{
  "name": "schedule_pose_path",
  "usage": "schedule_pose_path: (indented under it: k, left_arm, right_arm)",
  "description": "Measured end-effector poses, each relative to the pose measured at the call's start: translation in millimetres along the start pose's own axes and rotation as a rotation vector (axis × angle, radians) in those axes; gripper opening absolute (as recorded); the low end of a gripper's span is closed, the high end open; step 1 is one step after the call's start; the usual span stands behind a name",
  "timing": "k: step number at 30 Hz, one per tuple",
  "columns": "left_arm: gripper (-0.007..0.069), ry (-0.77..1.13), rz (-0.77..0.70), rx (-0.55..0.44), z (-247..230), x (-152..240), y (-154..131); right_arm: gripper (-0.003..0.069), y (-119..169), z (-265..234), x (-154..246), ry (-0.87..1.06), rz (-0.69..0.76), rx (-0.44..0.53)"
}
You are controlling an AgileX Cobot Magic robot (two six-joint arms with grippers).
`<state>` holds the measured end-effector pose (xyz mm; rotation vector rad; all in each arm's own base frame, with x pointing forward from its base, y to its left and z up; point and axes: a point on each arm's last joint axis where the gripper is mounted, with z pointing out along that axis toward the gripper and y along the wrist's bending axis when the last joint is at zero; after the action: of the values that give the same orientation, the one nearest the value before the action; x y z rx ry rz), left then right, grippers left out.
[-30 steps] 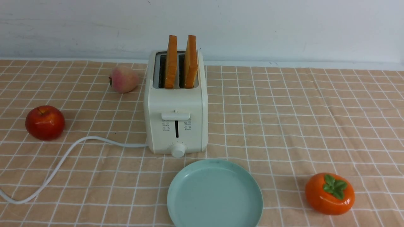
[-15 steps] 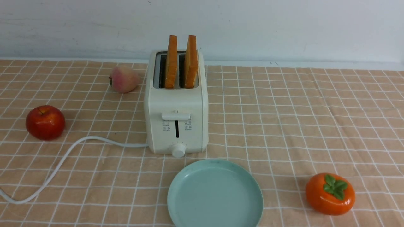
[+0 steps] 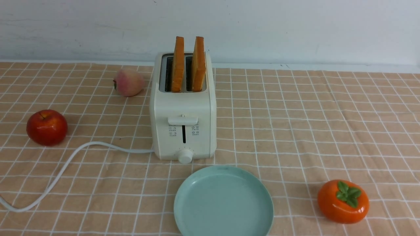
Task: Take toasted bread from bread machine on light coffee tablecloth place on plate.
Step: 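Grasp the toast slice in the toaster and pull it up out of the slot with the right gripper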
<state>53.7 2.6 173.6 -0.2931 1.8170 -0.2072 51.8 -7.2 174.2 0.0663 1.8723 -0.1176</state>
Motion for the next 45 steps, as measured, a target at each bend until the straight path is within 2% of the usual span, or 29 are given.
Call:
schedule_pose_path:
  k: [6, 11, 14, 20, 22, 25, 26, 27, 29, 31, 34, 36, 40, 42, 43, 45]
  left_arm:
    - [0.0238, -0.146, 0.067, 0.055, -1.1, -13.0, -5.5]
    - [0.0238, -0.25, 0.088, 0.109, -3.4, -22.0, -10.8]
    - [0.0238, -0.267, 0.089, 0.119, -3.9, -23.5, -11.8]
    - [0.0238, -0.275, 0.09, 0.124, -4.0, -23.9, -12.1]
    - [0.0238, -0.326, 0.058, 0.159, -5.8, -28.4, -15.0]
    - [0.0238, -0.413, -0.085, 0.242, -10.1, -36.9, -19.6]
    - [0.0238, -0.487, -0.229, 0.326, -15.1, -44.6, -22.7]
    - [0.0238, -0.515, -0.29, 0.362, -17.2, -47.6, -23.8]
    - [0.0238, -0.554, -0.341, 0.403, -20.3, -51.4, -25.0]
    - [0.0238, -0.606, -0.417, 0.47, -26.1, -58.9, -27.4]
    - [0.0238, -0.639, -0.433, 0.504, -36.0, -82.9, -35.3]
    - [0.0238, -0.651, -0.392, 0.508, -42.2, -106.6, -44.1]
    - [0.0238, -0.629, -0.288, 0.463, -44.5, -162.2, -63.8]
    - [0.0238, -0.562, -0.274, 0.395, -39.1, -182.6, -68.9]
    - [0.0238, -0.562, -0.275, 0.392, -40.1, -186.7, -69.9]
    - [0.0238, -0.409, -0.297, 0.248, -22.7, -198.8, -68.9]
  right_arm:
    - [0.024, -0.3, 0.7, -2.2, -0.04, -0.014, 0.004]
    - [0.024, 0.3, -0.6, -15.1, -0.189, -0.015, 0.0]
    - [0.024, 0.6, -2.6, -23.3, -0.283, -0.015, -0.003]
    - [0.024, 0.8, -4.5, -29.3, -0.351, -0.015, -0.005]
    - [0.024, 0.8, -5.3, -31.2, -0.375, -0.01, -0.006]
    - [0.024, 0.9, -6.5, -34.2, -0.409, 0.077, -0.024]
    - [0.024, 0.6, -9.0, -39.5, -0.472, 0.187, -0.051]
    - [0.024, 0.3, -10.0, -41.5, -0.496, 0.237, -0.062]
    - [0.024, -0.3, -12.9, -46.3, -0.556, 0.331, -0.091]
    - [0.024, -1.8, -18.5, -54.3, -0.658, 0.493, -0.149]
    - [0.024, -2.5, -22.0, -64.7, -0.693, 0.599, -0.195]
    - [0.024, -2.7, -24.1, -79.9, -0.69, 0.633, -0.214]
    - [0.024, -2.3, -27.0, -134.8, -0.701, 0.62, -0.248]
    - [0.024, -0.5, -26.8, -174.5, -0.717, 0.561, -0.273]
    - [0.024, -0.3, -26.7, -178.1, -0.718, 0.548, -0.273]
    - [0.024, 3.5, -22.1, -223.1, -0.706, 0.431, -0.291]
